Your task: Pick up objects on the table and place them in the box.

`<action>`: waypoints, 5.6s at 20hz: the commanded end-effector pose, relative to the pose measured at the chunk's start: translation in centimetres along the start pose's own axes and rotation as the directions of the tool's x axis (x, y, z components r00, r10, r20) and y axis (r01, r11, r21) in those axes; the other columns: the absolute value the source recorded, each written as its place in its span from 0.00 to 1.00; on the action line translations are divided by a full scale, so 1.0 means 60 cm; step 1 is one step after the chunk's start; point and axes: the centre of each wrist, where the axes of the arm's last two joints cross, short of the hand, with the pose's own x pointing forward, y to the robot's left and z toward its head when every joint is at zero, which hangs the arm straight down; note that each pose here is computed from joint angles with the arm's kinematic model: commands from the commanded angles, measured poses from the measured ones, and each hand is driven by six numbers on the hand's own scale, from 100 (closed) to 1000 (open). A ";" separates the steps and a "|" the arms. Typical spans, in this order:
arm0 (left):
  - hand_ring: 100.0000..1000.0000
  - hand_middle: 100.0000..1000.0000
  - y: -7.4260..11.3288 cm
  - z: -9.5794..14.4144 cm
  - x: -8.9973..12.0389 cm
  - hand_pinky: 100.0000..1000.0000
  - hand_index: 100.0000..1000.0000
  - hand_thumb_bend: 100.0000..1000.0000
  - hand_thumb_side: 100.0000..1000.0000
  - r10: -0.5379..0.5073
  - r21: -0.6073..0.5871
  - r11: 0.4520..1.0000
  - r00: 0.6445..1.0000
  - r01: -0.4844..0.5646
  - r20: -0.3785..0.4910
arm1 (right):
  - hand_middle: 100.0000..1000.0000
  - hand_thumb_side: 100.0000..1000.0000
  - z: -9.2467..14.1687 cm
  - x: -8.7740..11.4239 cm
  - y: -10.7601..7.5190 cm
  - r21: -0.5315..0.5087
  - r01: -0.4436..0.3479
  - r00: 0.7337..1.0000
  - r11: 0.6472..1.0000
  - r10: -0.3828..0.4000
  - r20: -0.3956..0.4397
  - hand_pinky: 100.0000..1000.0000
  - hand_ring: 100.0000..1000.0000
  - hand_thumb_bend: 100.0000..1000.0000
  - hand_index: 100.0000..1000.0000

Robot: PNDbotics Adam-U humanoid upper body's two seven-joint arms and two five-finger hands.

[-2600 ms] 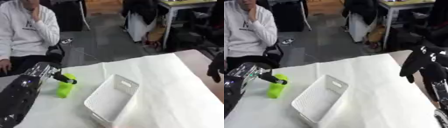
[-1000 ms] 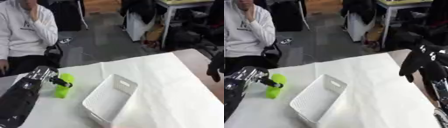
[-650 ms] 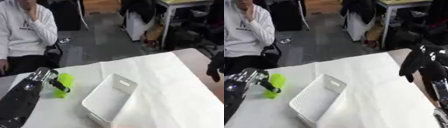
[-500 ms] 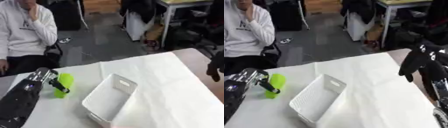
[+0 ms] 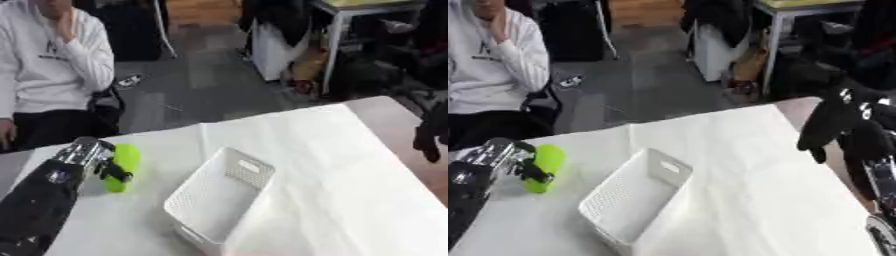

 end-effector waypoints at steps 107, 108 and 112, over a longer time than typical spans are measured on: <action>0.00 0.00 0.048 0.140 -0.017 0.00 0.12 0.00 0.76 -0.071 0.576 0.733 0.801 -0.362 0.594 | 0.40 0.66 0.002 0.008 -0.016 -0.030 -0.065 0.998 0.997 0.065 -0.013 0.06 0.33 0.00 0.47; 0.00 0.00 0.048 0.144 -0.014 0.00 0.12 0.00 0.76 -0.079 0.568 0.742 0.795 -0.357 0.602 | 0.40 0.66 0.002 0.008 -0.016 -0.030 -0.066 0.998 0.997 0.065 -0.012 0.06 0.33 0.00 0.47; 0.00 0.00 0.048 0.162 -0.005 0.00 0.12 0.00 0.76 -0.123 0.558 0.756 0.762 -0.342 0.635 | 0.40 0.66 0.001 0.008 -0.017 -0.032 -0.066 0.998 0.997 0.066 -0.010 0.06 0.33 0.00 0.47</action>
